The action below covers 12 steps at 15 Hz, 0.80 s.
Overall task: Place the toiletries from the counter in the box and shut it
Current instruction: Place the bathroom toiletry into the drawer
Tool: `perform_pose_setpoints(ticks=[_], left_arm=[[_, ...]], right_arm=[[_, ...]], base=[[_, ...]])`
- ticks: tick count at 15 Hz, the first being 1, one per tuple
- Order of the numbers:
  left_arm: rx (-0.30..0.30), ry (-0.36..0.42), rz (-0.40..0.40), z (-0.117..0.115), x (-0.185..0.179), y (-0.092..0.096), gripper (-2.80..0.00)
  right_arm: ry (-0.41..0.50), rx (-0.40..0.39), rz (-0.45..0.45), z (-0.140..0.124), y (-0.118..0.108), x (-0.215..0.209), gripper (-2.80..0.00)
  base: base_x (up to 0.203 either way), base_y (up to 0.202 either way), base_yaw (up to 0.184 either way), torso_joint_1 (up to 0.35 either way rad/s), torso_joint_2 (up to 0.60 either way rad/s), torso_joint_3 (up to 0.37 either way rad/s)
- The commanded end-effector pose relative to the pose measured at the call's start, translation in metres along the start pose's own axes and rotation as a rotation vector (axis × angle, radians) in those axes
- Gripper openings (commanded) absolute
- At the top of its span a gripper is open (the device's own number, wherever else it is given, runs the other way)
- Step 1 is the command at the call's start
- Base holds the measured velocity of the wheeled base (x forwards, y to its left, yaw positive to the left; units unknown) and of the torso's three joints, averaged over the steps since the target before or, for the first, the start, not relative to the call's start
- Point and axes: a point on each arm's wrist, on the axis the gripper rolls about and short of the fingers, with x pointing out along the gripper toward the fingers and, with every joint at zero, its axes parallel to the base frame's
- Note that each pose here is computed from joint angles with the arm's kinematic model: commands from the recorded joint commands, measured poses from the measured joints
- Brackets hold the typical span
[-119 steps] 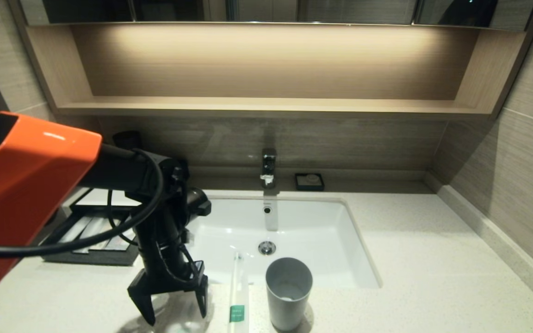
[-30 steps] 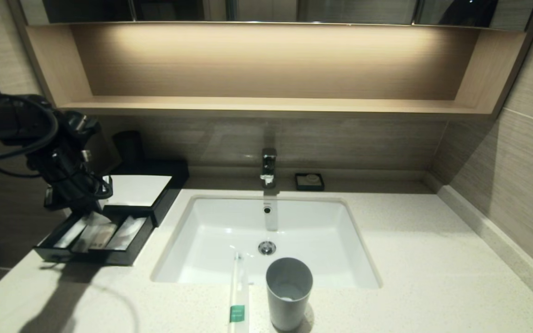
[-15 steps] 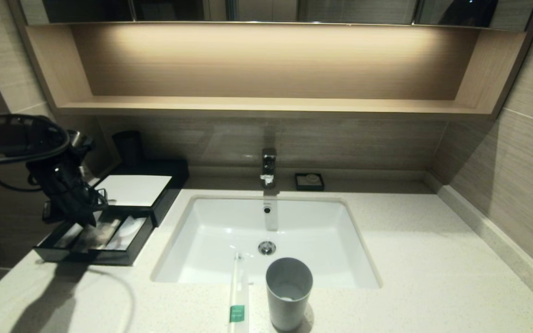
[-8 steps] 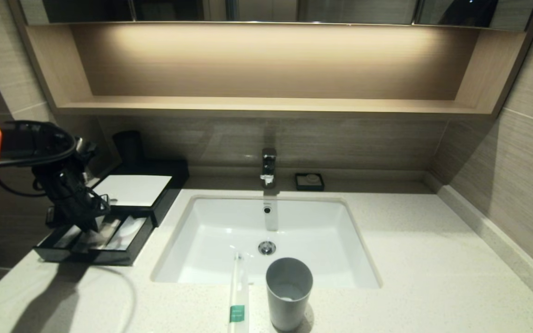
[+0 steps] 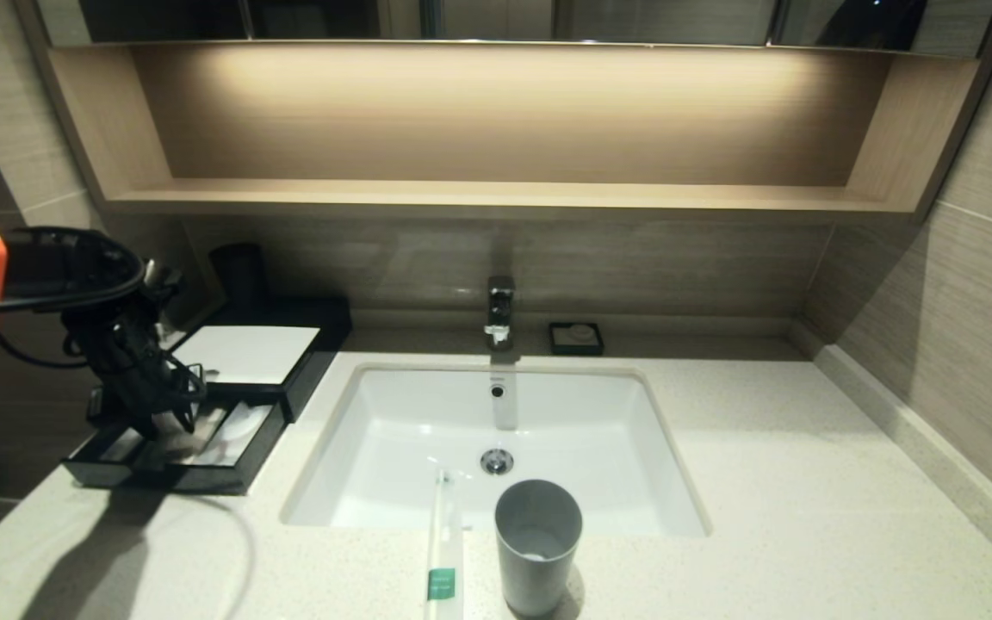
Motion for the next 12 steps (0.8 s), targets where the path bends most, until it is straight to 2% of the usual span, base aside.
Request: perform_pose_setpoints(ticks=[1,12], left_arm=[[-0.002,-0.012,-0.001,-0.001,-0.007,0.001,0.0],[-0.011,-0.088,-0.039,-0.005,-0.039,0.002,0.0]], right_arm=[[0.0,0.0,0.0,0.0,0.0,0.0,-2.8],[0.001,0.0,0.0,0.0,0.0,0.0,-2.8]], base=[[0.0,0.0,0.0,0.0,0.0,0.0],[0.0,0.0,0.0,0.0,0.0,0.0]])
